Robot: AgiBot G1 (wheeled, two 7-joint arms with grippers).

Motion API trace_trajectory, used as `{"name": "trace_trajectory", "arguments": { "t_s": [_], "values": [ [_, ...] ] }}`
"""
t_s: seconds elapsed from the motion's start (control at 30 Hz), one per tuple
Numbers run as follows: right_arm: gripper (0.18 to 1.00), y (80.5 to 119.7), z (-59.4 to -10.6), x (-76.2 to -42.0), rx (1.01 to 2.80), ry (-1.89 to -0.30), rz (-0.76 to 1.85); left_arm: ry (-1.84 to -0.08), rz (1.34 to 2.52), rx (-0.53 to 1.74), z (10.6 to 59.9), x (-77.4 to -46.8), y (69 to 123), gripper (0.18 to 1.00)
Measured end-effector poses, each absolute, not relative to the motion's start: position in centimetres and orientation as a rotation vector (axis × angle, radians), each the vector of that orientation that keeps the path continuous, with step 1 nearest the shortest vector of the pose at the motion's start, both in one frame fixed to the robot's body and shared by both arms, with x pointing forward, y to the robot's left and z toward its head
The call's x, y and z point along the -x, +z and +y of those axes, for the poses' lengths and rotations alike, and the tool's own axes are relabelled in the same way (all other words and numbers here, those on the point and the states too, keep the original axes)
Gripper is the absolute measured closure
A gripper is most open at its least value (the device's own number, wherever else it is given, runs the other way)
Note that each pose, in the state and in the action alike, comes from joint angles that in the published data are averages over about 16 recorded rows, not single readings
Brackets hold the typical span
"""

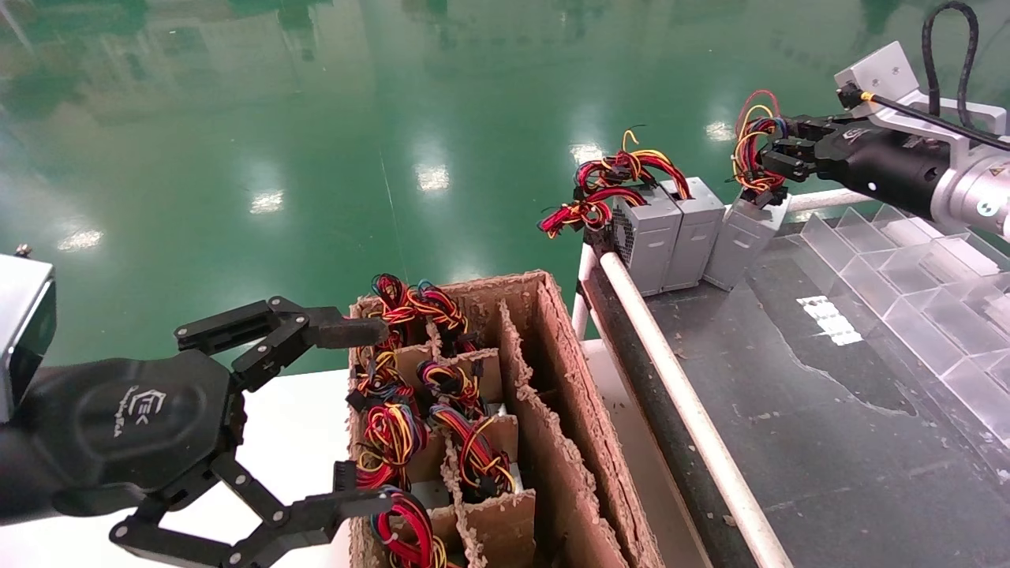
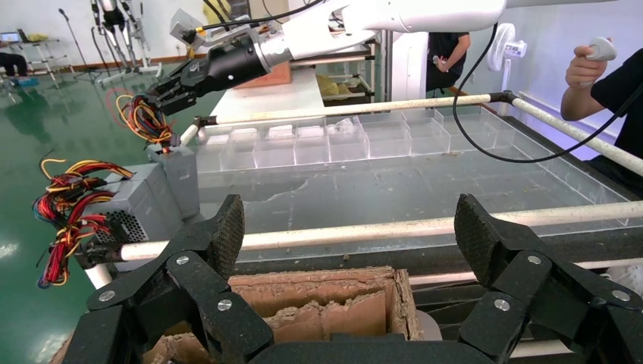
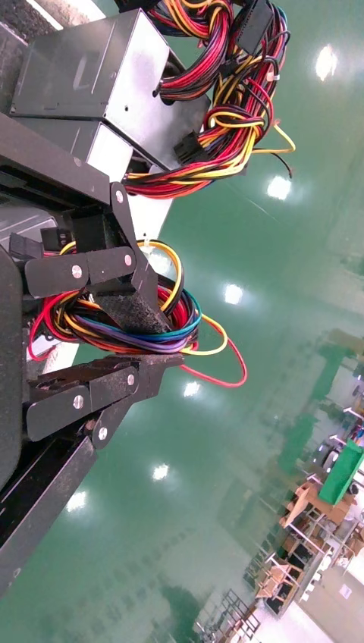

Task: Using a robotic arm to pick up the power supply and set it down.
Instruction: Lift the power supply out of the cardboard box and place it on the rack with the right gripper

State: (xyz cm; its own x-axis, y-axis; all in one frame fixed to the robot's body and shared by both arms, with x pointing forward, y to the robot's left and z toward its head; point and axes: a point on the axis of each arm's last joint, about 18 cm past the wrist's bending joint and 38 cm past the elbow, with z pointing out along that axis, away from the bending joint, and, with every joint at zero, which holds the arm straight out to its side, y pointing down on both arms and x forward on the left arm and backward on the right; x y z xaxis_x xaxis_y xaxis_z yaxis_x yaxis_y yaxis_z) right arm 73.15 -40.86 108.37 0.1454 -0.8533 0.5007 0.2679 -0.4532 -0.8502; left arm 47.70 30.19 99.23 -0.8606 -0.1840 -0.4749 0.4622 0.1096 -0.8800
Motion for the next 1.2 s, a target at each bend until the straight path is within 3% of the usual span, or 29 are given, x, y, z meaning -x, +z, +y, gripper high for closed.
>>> {"name": "trace_trajectory", "arguments": {
  "t_s": [1.2],
  "values": [
    [0.988,109.2,-34.7,-75.5,1.523,-1.502,0.548,-1.801,1.92,-0.27,30.2,-47.7,99.2,0.183]
  ]
}}
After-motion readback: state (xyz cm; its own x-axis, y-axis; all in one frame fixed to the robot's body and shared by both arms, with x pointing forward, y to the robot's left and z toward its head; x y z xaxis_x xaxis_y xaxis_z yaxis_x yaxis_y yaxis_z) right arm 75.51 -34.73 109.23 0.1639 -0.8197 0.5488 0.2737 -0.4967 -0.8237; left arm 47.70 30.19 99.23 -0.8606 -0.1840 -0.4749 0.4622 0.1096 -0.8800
